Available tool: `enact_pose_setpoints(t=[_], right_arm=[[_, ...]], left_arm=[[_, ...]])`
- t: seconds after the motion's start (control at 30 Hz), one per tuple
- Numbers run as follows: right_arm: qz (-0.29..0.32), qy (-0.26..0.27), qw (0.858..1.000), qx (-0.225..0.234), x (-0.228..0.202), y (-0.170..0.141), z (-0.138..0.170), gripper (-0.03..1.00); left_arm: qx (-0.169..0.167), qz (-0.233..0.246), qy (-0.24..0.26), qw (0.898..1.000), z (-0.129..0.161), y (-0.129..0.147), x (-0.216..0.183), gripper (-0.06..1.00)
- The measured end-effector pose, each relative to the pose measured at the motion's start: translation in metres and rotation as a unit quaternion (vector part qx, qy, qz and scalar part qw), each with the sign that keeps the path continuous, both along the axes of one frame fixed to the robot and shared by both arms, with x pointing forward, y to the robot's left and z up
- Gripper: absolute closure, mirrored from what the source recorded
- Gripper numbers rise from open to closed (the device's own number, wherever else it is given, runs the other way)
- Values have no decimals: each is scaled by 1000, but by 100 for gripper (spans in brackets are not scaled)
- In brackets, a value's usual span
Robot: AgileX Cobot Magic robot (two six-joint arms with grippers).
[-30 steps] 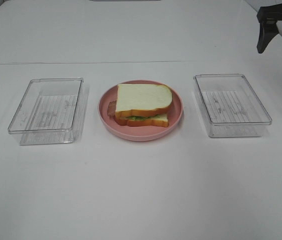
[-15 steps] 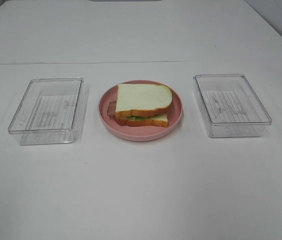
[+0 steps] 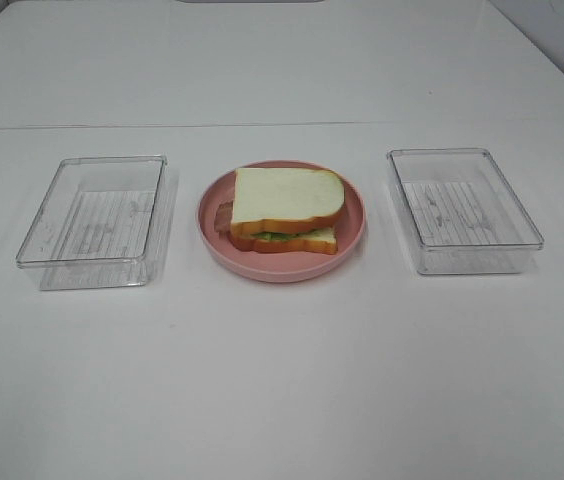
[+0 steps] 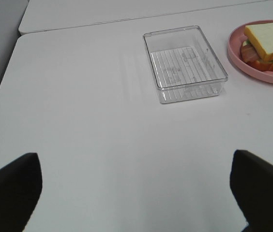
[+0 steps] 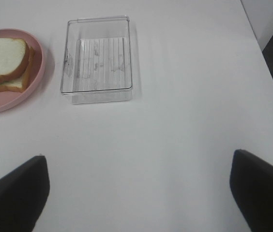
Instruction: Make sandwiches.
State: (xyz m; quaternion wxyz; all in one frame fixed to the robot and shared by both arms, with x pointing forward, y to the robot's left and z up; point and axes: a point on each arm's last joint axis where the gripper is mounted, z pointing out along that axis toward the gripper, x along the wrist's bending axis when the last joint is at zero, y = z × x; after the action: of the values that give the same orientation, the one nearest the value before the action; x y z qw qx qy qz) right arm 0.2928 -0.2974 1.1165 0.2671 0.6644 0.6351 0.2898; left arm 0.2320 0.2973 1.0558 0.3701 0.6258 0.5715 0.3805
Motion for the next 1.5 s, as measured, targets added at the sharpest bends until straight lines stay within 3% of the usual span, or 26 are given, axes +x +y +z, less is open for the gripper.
enact_pose_setpoints(t=[0.5,0.8,1.0,1.5], right_arm=[[-3,-67,998,-5,-84,-1,-54,4],[-3,-41,999,-5,-79,-1,-70,4],[-3,-86,996,-5,-68,-1,-69,4],[-7,-96,995,-11,-64,-2,-72,4]], left_arm=[[0,0,0,1000,0,0,0,-3],[0,0,0,1000,0,0,0,-3],[0,0,0,1000,0,0,0,-3],[-1,-1,0,1000,0,0,0,-3]])
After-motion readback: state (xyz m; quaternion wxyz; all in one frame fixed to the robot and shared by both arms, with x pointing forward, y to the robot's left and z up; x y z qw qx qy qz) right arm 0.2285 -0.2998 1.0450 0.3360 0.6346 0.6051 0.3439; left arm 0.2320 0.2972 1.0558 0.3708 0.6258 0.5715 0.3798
